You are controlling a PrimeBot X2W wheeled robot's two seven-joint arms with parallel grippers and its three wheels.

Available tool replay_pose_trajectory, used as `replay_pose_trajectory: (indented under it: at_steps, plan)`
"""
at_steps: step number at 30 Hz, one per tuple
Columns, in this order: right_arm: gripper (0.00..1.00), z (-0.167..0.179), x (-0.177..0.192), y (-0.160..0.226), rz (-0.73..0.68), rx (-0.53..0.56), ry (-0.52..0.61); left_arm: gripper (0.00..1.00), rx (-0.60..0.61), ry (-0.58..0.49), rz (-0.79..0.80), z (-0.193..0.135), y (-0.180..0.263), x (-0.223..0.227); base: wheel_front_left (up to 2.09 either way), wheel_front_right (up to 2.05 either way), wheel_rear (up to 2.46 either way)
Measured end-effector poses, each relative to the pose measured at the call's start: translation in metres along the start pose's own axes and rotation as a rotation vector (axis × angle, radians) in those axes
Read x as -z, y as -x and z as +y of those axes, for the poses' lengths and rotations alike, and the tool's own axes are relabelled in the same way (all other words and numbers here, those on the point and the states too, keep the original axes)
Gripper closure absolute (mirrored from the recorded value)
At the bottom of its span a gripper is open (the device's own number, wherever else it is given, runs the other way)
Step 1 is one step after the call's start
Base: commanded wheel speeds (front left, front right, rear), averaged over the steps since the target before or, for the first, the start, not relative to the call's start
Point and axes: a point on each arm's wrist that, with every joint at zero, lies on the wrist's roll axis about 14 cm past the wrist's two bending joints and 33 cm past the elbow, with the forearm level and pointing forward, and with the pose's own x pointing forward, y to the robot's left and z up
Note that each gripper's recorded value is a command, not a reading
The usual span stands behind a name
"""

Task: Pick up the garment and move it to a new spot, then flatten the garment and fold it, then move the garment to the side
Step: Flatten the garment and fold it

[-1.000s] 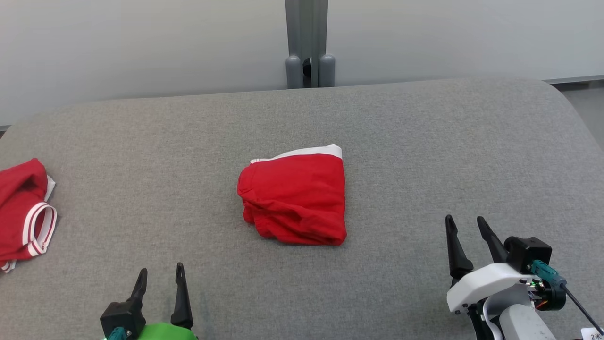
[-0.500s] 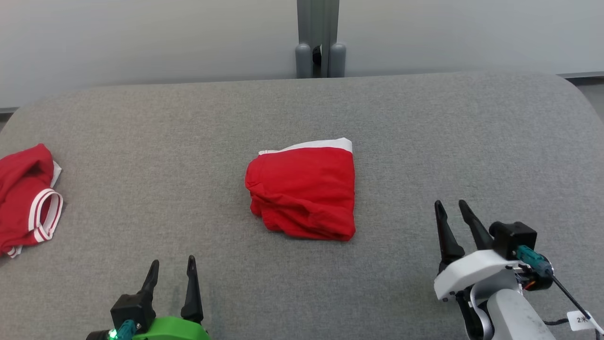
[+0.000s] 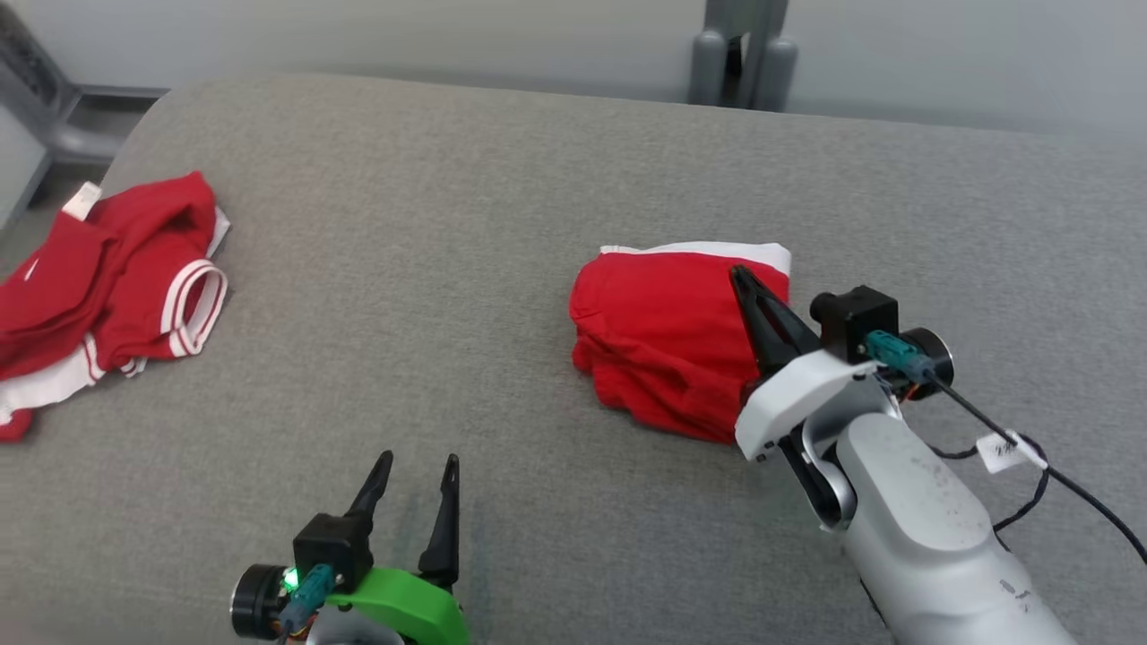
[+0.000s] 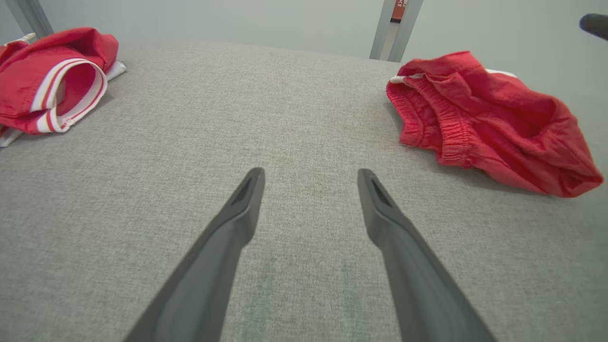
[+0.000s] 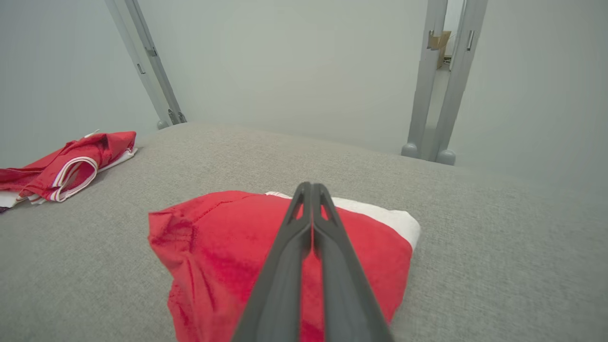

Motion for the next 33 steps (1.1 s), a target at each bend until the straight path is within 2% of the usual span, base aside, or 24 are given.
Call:
replay_pose_trajectory:
  at_steps: [3, 7, 16, 23, 29, 33]
  plan:
    - [1.00, 0.014, 0.005, -0.018, 0.020, -0.049, -0.001, 0.00, -0.006, -0.001, 0.000, 0.003, 0.002, -0.001, 0.00, 0.00, 0.00]
    - [1.00, 0.042, 0.030, -0.033, 0.094, -0.139, 0.018, 0.00, -0.059, 0.018, 0.016, 0.017, 0.012, 0.005, 0.00, 0.00, 0.00]
    - [1.00, 0.106, 0.070, -0.040, 0.185, -0.337, -0.004, 0.00, -0.169, 0.047, 0.046, 0.045, 0.026, 0.014, 0.00, 0.00, 0.00]
    - [1.00, 0.115, 0.109, -0.025, 0.301, -0.364, -0.031, 0.00, -0.182, 0.055, 0.061, 0.047, 0.028, 0.019, 0.00, 0.00, 0.00]
    - [1.00, 0.124, 0.110, -0.015, 0.315, -0.387, -0.069, 0.00, -0.174, 0.050, 0.038, 0.046, 0.022, 0.011, 0.00, 0.00, 0.00]
    - [1.00, 0.147, 0.096, -0.003, 0.285, -0.453, -0.115, 0.00, -0.170, 0.042, 0.019, 0.046, 0.018, 0.005, 0.00, 0.00, 0.00]
